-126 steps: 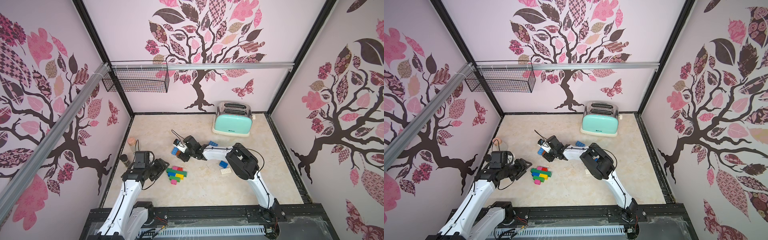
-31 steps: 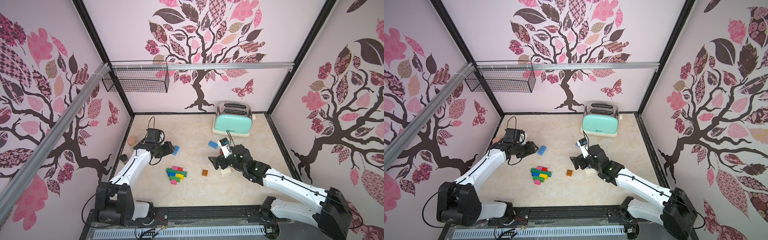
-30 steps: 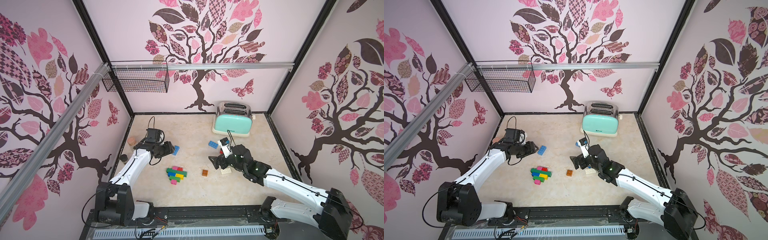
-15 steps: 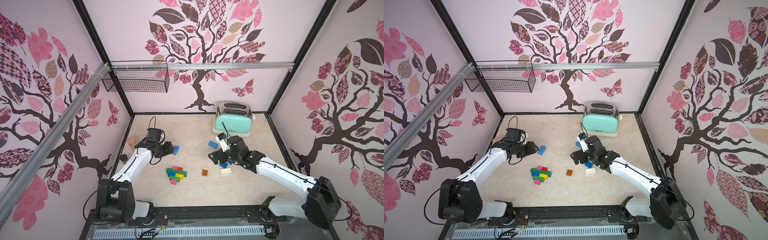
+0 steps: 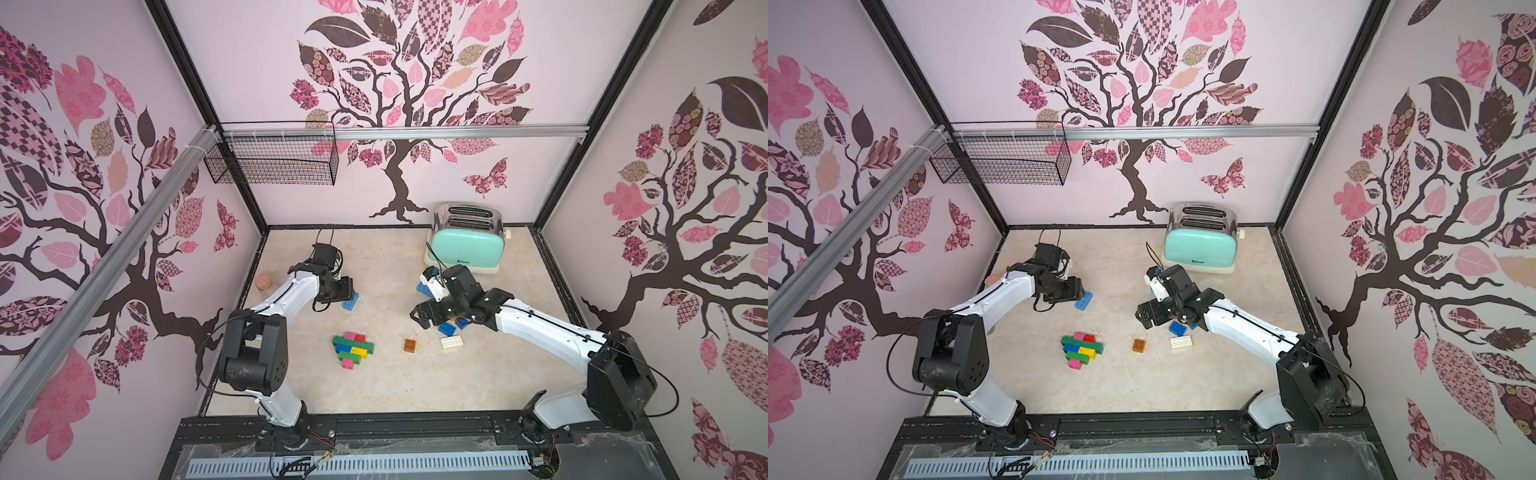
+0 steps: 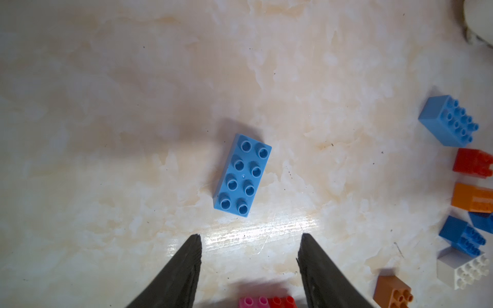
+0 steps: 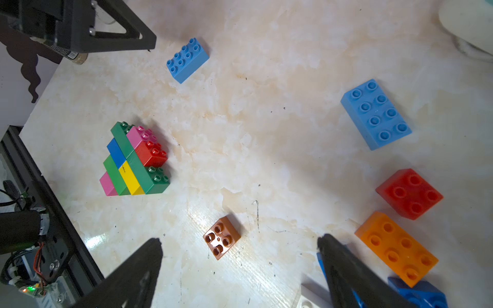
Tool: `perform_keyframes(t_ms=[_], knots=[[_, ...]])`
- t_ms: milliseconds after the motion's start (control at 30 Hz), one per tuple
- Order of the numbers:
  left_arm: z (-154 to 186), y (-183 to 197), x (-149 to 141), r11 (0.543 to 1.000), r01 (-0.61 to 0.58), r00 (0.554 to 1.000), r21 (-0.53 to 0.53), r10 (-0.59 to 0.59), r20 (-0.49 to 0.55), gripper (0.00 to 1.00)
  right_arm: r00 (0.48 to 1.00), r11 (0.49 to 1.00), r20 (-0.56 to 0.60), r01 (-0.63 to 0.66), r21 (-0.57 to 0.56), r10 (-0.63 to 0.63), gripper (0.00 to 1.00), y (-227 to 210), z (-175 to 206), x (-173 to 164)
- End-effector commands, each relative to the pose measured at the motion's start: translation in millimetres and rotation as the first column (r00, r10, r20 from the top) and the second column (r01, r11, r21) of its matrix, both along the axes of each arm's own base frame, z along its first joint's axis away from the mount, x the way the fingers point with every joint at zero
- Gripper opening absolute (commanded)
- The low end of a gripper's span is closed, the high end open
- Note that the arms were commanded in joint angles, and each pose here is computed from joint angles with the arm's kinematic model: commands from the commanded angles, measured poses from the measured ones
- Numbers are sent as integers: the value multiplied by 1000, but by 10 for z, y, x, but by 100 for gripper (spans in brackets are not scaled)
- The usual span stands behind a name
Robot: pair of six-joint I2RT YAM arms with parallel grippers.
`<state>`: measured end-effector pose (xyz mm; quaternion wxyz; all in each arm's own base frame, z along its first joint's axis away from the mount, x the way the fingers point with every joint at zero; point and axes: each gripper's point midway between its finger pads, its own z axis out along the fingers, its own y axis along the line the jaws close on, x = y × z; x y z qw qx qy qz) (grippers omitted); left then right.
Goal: Assemble a heart with lego
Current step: Move the lego brick at the center of the board.
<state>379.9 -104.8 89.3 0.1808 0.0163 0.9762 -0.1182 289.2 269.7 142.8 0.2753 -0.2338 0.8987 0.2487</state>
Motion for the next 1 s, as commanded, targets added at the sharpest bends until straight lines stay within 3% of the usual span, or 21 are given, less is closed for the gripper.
perform_keyframes(t_ms=[0, 133, 267, 467, 600, 967], knots=[[-27, -79, 116, 989, 127, 992, 73, -128, 12, 62, 1000, 999, -3, -28, 22, 28, 95, 27, 59, -34], [-227, -143, 155, 967, 218, 975, 130, -210, -68, 61, 999, 998, -10, -33, 44, 34, 96, 40, 49, -72], [-388, -17, 166, 943, 245, 966, 225, -219, -137, 60, 999, 997, -1, -52, 61, 52, 99, 41, 77, -123], [-535, 80, 164, 918, 274, 955, 287, -224, -195, 56, 998, 995, -5, -64, 71, 65, 99, 60, 57, -144], [-596, 52, 171, 922, 274, 953, 273, -223, -205, 51, 998, 996, -6, -61, 66, 61, 99, 56, 39, -136], [-598, -232, 87, 918, 324, 937, 230, -278, -210, 26, 999, 998, 19, -31, 46, 30, 99, -29, 77, -122]])
